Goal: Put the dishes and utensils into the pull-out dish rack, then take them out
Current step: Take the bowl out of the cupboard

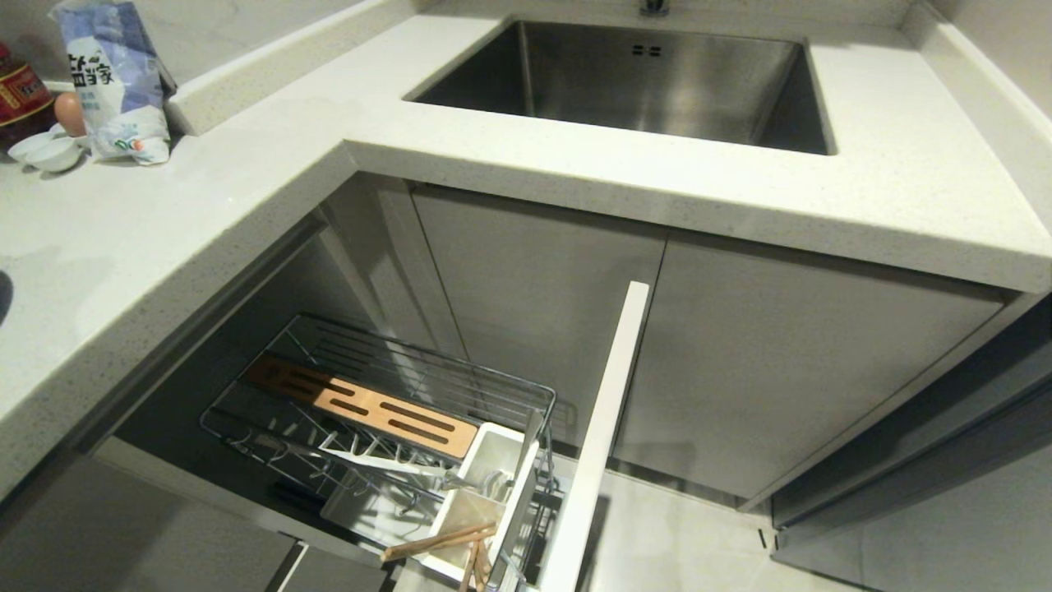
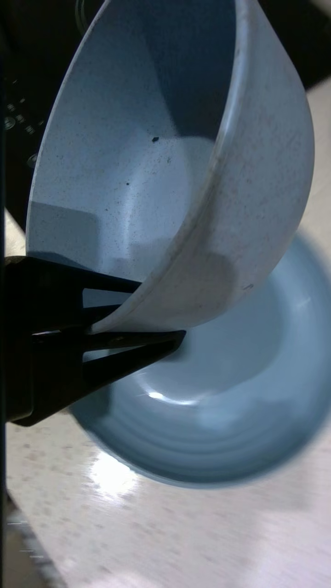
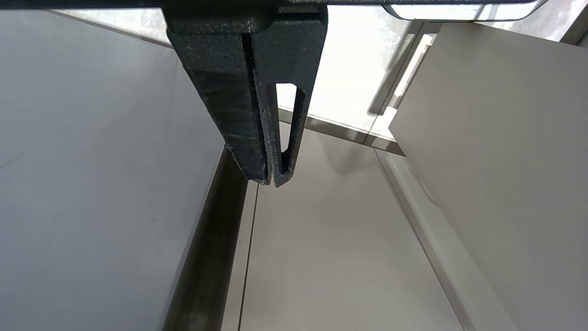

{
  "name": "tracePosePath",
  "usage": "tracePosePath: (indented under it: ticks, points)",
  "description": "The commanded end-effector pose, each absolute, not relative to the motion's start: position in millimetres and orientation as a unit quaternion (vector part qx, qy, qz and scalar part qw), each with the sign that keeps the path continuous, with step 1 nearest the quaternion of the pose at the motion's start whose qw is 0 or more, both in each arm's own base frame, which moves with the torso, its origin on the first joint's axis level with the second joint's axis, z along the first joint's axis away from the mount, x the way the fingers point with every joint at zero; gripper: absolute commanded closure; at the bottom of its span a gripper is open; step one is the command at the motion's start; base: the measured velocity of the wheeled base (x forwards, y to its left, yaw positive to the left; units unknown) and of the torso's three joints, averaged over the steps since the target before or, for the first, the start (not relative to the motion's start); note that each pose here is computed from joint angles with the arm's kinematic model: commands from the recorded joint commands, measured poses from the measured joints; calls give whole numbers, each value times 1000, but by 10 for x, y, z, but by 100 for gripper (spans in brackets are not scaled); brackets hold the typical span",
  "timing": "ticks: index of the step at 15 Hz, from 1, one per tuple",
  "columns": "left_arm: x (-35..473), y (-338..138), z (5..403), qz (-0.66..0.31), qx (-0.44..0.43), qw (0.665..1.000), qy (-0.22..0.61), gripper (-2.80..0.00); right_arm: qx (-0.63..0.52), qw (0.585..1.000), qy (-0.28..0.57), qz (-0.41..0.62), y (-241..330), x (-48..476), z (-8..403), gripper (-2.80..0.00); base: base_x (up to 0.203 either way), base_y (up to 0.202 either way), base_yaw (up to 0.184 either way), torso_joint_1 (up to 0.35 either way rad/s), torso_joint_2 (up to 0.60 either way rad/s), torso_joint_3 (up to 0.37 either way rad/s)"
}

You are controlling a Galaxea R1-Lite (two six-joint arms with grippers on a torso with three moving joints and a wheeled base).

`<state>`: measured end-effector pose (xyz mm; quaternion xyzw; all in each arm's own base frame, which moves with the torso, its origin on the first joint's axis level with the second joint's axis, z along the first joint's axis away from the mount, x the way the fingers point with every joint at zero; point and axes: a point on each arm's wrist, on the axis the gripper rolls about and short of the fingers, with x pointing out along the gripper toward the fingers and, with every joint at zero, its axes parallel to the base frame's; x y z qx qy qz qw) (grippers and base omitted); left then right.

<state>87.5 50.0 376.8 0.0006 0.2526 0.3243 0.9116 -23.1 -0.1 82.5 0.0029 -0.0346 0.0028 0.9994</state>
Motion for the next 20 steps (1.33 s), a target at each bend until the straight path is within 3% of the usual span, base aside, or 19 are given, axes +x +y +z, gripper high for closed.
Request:
tracePosePath:
  ticks: [1,5,19,20]
  points:
    - [1150,596,3668,301,0,900,315,0,3,1000,-24,3,-1,-213,761,0,0,0,0,0,0,0]
    - [1303,635,3569,275,17,889,367,0,3,1000,-24,3,-1,-213,761,0,0,0,0,0,0,0]
    - [1246,616,3503,278,25,879,388,0,3,1000,-24,3,-1,-213,761,0,0,0,0,0,0,0]
    - [1252,617,3509,279,25,879,386,-225,3,1000,-24,3,-1,-213,761,0,0,0,0,0,0,0]
